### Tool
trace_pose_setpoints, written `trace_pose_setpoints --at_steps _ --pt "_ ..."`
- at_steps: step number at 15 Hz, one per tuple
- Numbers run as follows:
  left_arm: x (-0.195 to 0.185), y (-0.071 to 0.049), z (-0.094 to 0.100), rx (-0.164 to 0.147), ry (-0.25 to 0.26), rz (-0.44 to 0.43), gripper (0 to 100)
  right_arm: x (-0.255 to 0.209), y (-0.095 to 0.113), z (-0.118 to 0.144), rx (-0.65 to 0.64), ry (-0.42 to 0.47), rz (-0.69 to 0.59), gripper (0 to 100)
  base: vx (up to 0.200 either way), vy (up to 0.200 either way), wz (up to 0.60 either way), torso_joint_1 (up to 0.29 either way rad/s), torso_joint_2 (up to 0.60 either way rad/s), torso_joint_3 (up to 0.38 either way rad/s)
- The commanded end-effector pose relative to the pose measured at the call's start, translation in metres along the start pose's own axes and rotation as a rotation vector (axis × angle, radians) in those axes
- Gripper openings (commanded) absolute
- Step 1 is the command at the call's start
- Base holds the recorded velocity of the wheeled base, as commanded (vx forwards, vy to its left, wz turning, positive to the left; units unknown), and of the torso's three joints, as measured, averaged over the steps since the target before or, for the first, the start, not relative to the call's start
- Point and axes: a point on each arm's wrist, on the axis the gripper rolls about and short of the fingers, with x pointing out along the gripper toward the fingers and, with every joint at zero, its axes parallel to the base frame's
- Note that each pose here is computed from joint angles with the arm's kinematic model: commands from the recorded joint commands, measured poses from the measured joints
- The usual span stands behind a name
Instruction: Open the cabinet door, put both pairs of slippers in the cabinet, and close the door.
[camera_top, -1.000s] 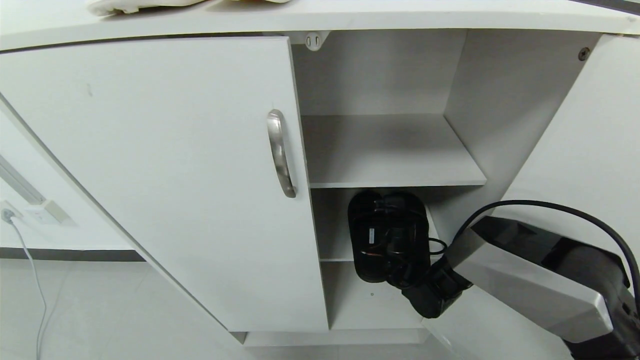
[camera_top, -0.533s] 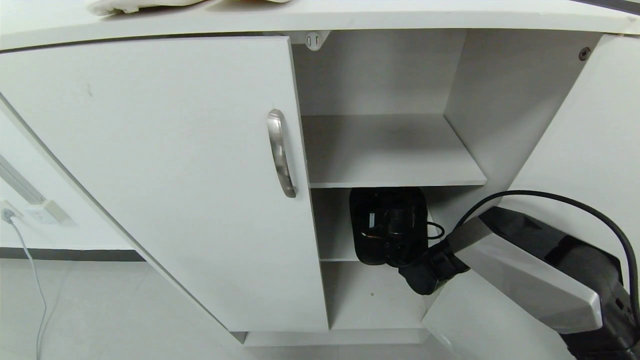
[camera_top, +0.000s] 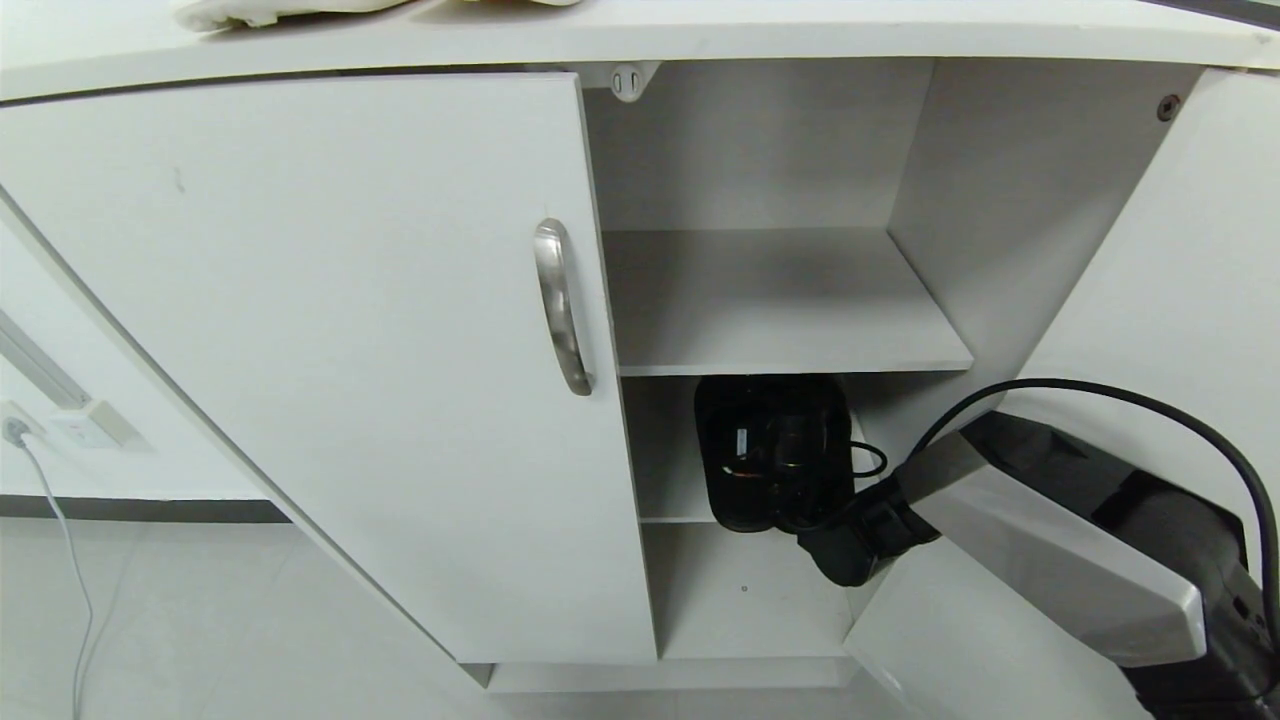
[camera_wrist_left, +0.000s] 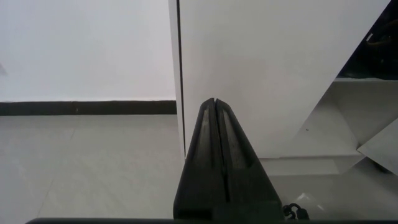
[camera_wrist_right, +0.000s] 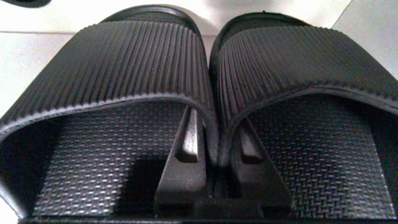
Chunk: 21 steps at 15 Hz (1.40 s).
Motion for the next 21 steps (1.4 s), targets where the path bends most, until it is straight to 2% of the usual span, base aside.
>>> trace_pose_setpoints --at_steps 1,3,4,8,13,18,21 --pt "0.0 0.0 0.0 0.0 0.001 0.0 0 0.0 0.0 -0.003 -0.004 0.006 0.001 0 0.0 0.0 0.0 0.0 0.0 0.0" --pt "0.0 0.0 0.0 0.0 0.001 0.0 0 0.0 0.0 -0.004 -0.004 0.007 0.001 0 0.0 0.0 0.0 0.0 0.0 0.0" --pt "0.0 0.0 0.0 0.0 0.001 0.0 0 -0.001 0.0 -0.005 -0.007 0.011 0.0 100 0.0 0.0 0.0 0.0 0.0 0.0" --pt "0.0 0.0 0.0 0.0 0.001 0.0 0 -0.019 -0.004 -0.003 -0.028 0.038 0.026 100 0.0 0.0 0.0 0.0 0.0 0.0" --pt "0.0 0.0 0.0 0.0 0.001 0.0 0 -0.059 -0.022 0.02 -0.015 0.018 0.052 100 0.0 0.0 0.0 0.0 0.0 0.0" --pt "0.0 0.0 0.0 0.004 0.001 -0.001 0 -0.135 -0.033 0.019 -0.023 0.019 0.158 100 0.0 0.0 0.0 0.0 0.0 0.0" --pt "0.0 0.0 0.0 0.004 0.001 -0.003 0 -0.185 -0.051 0.027 -0.055 0.036 0.228 100 0.0 0.0 0.0 0.0 0.0 0.0"
